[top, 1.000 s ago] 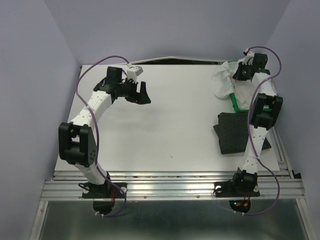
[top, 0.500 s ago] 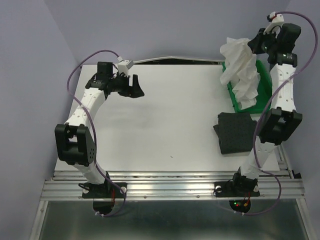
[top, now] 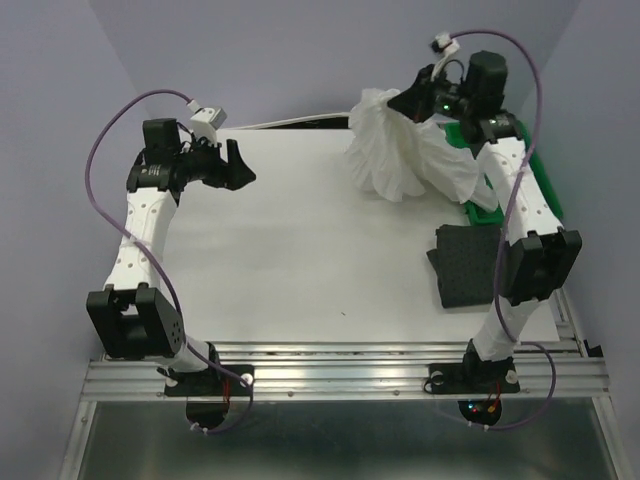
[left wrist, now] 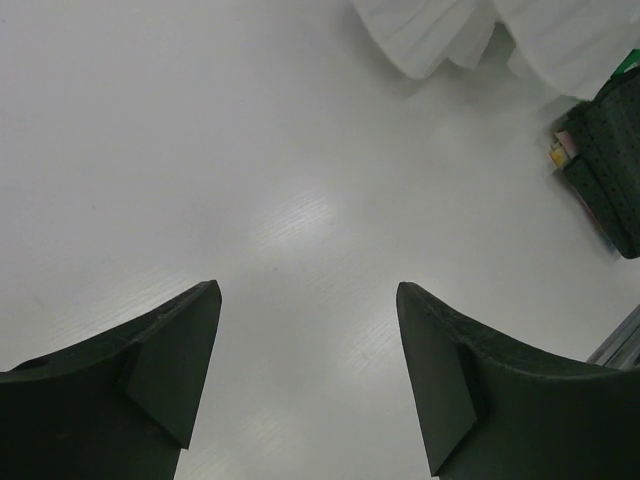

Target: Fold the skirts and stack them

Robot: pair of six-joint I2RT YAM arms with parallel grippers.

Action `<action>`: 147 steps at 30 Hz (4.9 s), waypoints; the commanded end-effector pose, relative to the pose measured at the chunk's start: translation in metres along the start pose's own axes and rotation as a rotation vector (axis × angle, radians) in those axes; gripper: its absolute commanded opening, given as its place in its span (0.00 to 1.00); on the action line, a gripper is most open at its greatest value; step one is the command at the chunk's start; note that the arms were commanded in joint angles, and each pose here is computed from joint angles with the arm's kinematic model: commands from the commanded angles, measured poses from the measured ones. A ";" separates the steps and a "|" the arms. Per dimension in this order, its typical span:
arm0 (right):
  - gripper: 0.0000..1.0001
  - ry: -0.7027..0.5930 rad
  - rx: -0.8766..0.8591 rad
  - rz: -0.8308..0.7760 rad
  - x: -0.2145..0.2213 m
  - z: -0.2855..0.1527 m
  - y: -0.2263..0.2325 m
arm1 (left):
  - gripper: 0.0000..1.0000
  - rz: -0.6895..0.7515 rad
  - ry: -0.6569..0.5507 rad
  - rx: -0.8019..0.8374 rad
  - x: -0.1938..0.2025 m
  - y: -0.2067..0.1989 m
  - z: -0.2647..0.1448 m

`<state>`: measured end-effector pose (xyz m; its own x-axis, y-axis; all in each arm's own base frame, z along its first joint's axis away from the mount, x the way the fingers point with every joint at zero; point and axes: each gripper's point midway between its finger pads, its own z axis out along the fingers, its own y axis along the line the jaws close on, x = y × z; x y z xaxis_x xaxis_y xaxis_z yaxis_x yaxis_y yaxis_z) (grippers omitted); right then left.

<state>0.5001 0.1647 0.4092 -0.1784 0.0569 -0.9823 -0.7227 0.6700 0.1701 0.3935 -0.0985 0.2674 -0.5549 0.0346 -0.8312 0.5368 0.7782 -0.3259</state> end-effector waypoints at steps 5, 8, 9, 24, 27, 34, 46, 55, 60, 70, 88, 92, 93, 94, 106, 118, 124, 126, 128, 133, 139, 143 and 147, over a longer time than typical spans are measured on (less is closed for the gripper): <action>0.02 0.326 -0.319 0.040 0.166 0.049 0.141 | 0.80 0.171 0.017 0.056 0.021 -0.026 -0.032; 0.42 0.445 -0.397 0.088 0.219 0.057 0.177 | 0.79 0.208 0.058 0.063 0.038 -0.025 -0.033; 0.60 0.464 -0.391 0.101 0.225 0.059 0.179 | 0.79 0.211 0.080 0.064 0.047 -0.023 -0.032; 0.62 0.703 -0.038 -0.126 0.265 -0.026 0.104 | 0.74 0.694 0.310 0.156 0.132 -0.081 0.006; 0.61 0.784 0.002 -0.159 0.299 -0.041 0.092 | 0.71 0.775 0.324 0.148 0.148 -0.094 0.014; 0.62 0.835 0.050 -0.156 0.343 -0.028 0.070 | 0.68 0.917 0.403 0.111 0.187 -0.108 0.045; 0.24 0.828 0.122 -0.130 0.359 -0.012 0.054 | 0.58 0.990 0.511 0.006 0.225 -0.084 0.087; 0.01 0.634 -0.019 -0.143 0.258 -0.022 0.103 | 0.10 1.006 0.531 0.095 0.236 -0.094 0.062; 0.01 0.541 -0.135 -0.110 0.209 -0.038 0.138 | 0.00 1.014 0.419 0.210 0.209 -0.126 0.029; 0.01 0.634 -0.035 0.010 0.236 -0.011 0.042 | 0.00 0.993 0.243 0.287 0.169 -0.134 -0.015; 0.58 0.687 0.058 -0.010 0.233 0.007 0.010 | 0.00 0.536 0.393 0.240 0.175 -0.062 0.065; 0.54 0.670 0.007 0.015 0.225 -0.037 0.051 | 0.00 0.439 0.457 0.263 0.190 -0.048 0.078; 0.52 0.673 -0.019 0.022 0.226 -0.043 0.063 | 0.00 0.420 0.471 0.270 0.191 -0.047 0.079; 0.49 0.657 -0.063 0.025 0.221 -0.049 0.082 | 0.00 0.379 0.512 0.282 0.203 -0.041 0.083; 0.33 0.785 -0.223 -0.074 0.319 -0.056 0.205 | 0.00 0.226 0.616 0.342 0.229 -0.033 0.093; 0.35 0.818 -0.061 -0.091 0.361 -0.027 0.199 | 0.00 0.224 0.605 0.332 0.227 -0.031 0.093; 0.41 0.872 -0.021 -0.119 0.382 -0.024 0.189 | 0.00 0.224 0.601 0.324 0.227 -0.028 0.090; 0.43 0.880 0.003 -0.134 0.384 -0.024 0.184 | 0.00 0.226 0.598 0.321 0.226 -0.027 0.090; 0.43 0.883 0.020 -0.147 0.385 -0.025 0.180 | 0.00 0.224 0.598 0.318 0.226 -0.025 0.090; 0.50 0.869 0.077 -0.231 0.369 -0.031 0.166 | 0.01 0.234 0.587 0.305 0.220 -0.022 0.088; 0.01 0.876 0.120 -0.348 0.367 -0.038 0.148 | 0.00 0.265 0.580 0.274 0.210 -0.018 0.085; 0.01 0.799 0.117 -0.423 0.333 -0.032 0.147 | 0.00 0.340 0.552 0.234 0.185 -0.017 0.075; 0.01 0.705 0.146 -0.534 0.276 -0.028 0.140 | 0.00 0.456 0.516 0.160 0.144 -0.012 0.061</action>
<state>0.2994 0.2511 0.0884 -0.4006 -0.7301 -0.5536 -0.7870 0.5836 -0.2002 0.3243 -0.1540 0.0616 -0.5830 0.6205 -0.5246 0.8068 0.5187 -0.2830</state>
